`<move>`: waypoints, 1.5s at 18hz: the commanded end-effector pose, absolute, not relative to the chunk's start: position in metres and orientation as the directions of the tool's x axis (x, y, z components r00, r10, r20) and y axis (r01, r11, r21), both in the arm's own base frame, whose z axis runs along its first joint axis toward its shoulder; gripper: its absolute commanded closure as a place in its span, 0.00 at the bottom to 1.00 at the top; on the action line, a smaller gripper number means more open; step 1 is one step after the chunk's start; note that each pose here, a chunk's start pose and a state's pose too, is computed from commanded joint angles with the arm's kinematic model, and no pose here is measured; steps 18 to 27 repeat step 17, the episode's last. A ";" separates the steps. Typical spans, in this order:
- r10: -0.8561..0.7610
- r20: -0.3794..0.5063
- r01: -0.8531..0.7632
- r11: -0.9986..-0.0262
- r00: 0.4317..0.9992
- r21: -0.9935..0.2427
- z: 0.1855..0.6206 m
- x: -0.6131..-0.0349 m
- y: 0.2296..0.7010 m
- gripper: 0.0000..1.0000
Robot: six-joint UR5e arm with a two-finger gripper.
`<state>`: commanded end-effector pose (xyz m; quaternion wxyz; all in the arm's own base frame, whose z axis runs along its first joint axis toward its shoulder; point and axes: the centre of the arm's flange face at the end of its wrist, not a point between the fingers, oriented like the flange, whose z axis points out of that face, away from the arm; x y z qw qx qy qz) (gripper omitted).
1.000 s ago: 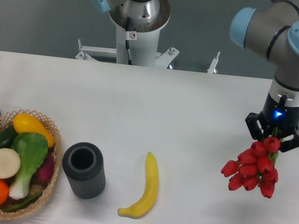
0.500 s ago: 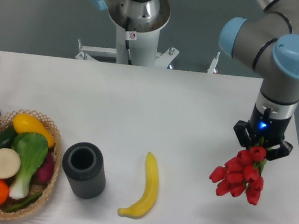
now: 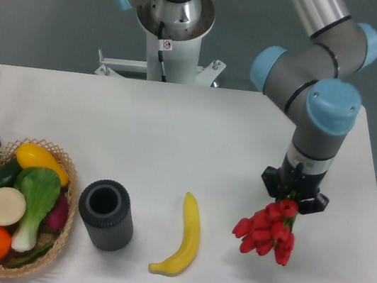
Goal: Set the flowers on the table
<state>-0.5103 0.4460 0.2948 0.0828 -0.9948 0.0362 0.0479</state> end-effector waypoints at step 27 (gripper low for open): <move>0.004 -0.138 -0.034 -0.961 0.990 -0.273 0.333 -0.564 0.361 0.00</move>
